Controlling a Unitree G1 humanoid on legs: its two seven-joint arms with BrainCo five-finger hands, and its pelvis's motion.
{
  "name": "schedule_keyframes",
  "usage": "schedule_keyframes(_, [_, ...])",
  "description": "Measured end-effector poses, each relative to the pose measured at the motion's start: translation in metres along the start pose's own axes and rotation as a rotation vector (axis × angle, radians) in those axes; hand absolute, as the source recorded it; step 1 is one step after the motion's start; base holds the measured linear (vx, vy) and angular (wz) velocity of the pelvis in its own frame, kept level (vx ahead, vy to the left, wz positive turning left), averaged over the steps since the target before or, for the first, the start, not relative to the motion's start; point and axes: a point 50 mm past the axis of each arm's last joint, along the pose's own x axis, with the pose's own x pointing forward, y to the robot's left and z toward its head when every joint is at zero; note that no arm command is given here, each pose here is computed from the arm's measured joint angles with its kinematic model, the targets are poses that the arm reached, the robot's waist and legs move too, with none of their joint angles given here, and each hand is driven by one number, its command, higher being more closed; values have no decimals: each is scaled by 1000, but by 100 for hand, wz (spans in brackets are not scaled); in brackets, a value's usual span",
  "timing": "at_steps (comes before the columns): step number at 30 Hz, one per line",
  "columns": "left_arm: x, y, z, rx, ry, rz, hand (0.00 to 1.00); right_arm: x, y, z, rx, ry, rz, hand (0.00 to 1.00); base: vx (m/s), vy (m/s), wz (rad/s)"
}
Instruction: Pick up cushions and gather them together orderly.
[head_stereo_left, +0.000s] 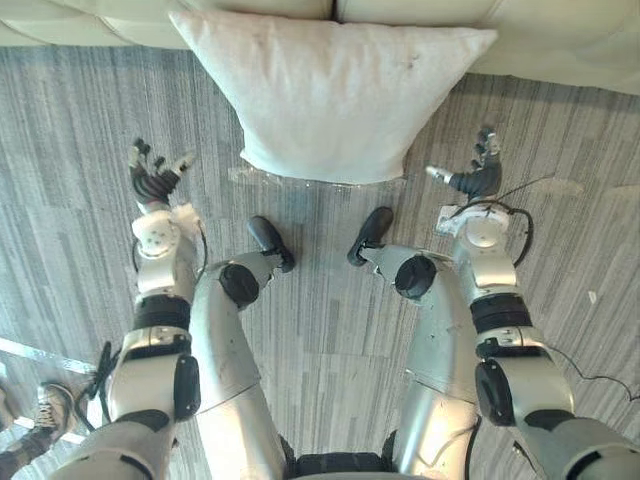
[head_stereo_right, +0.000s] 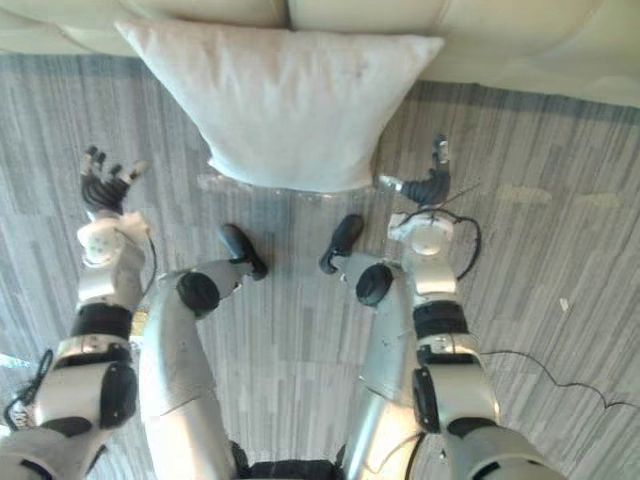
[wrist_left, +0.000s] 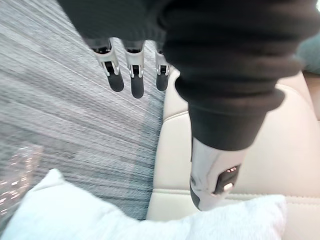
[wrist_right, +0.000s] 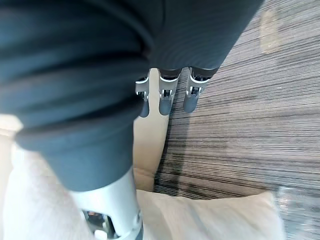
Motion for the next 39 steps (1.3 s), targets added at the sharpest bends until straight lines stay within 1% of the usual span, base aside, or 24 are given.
schedule_keyframes(4, [9, -15, 21, 3, -57, -47, 0, 11, 3, 23, 88, -42, -9, 0, -99, -14, 10])
schedule_keyframes(7, [12, -29, 33, 7, -91, -88, 0, 15, 7, 34, 114, -68, -6, 0, -61, -5, 10])
schedule_keyframes(12, [14, -68, 59, 36, -170, -207, 0, 21, 31, 66, 166, -134, 40, 0, -40, 3, 3])
schedule_keyframes(14, [12, -91, 77, 57, -229, -274, 0, 22, 44, 77, 190, -144, 55, 0, -64, -6, 13])
schedule_keyframes(17, [8, -107, 92, 56, -282, -321, 0, 22, 52, 87, 212, -162, 68, 0, -71, -18, 8])
schedule_keyframes(18, [5, -118, 100, 53, -312, -353, 100, 22, 55, 90, 228, -164, 72, 100, -77, -23, 8])
schedule_keyframes(21, [-4, -138, 108, 37, -343, -384, 100, 20, 62, 95, 290, -155, 70, 100, -81, -27, 6])
schedule_keyframes(28, [-8, -140, 102, 26, -326, -351, 100, 18, 63, 93, 314, -131, 47, 100, -53, -26, 9])
schedule_keyframes(34, [-22, -131, 69, -7, -253, -319, 100, 1, 65, 80, 345, -133, 82, 100, -105, -5, -13])
schedule_keyframes(39, [-46, -129, 41, -85, -181, -335, 100, -18, 58, 61, 396, -139, 72, 100, -110, 16, -7])
